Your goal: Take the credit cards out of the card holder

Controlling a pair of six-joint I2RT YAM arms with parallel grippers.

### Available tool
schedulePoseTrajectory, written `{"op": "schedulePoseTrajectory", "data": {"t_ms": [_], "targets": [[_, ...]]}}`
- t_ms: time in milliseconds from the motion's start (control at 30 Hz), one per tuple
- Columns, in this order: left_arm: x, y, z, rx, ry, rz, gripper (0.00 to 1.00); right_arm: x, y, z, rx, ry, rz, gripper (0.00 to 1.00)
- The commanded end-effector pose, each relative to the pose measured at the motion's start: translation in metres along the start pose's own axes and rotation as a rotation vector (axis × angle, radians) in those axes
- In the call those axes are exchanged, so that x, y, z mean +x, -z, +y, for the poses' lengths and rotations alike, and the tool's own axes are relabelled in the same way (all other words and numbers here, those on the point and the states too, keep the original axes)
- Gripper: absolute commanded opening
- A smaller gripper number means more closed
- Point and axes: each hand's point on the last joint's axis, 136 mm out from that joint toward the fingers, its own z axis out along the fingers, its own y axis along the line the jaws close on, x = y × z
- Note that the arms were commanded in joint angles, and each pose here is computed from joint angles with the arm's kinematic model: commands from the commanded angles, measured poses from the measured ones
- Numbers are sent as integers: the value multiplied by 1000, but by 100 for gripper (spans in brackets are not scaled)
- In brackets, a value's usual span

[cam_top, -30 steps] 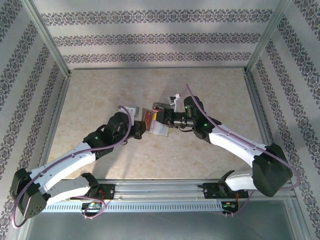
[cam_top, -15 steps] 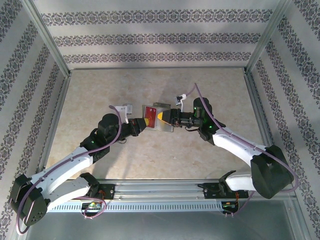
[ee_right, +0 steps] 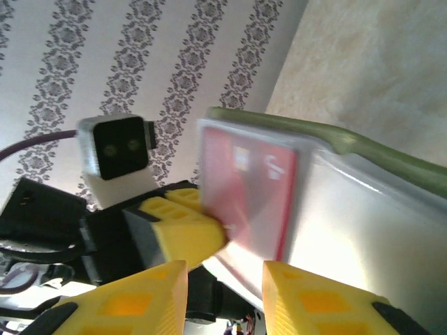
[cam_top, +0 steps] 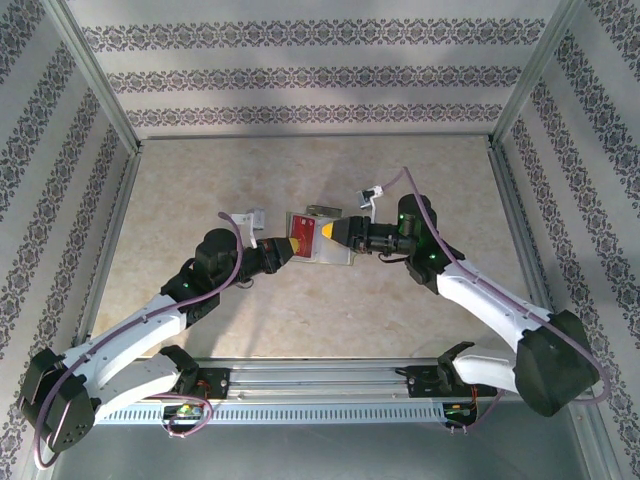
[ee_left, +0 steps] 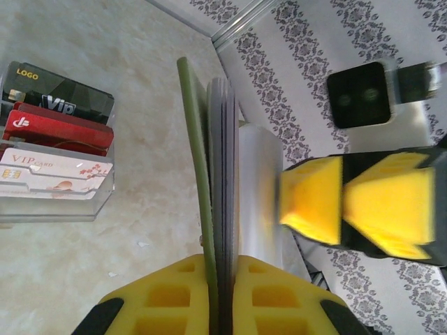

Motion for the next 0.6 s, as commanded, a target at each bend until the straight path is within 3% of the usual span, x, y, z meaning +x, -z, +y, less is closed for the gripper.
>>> {"op": "schedulePoseTrajectory", "data": {"t_ms": [0, 233, 567], "targets": [[-16, 6, -16, 33, -46, -46, 0, -3, -9, 19, -28, 39, 12, 33], [-15, 4, -17, 47, -48, -41, 0, -5, -38, 19, -14, 39, 21, 33], [-18, 6, -21, 73, -36, -64, 0, 0, -26, -21, 69, -37, 3, 34]]}}
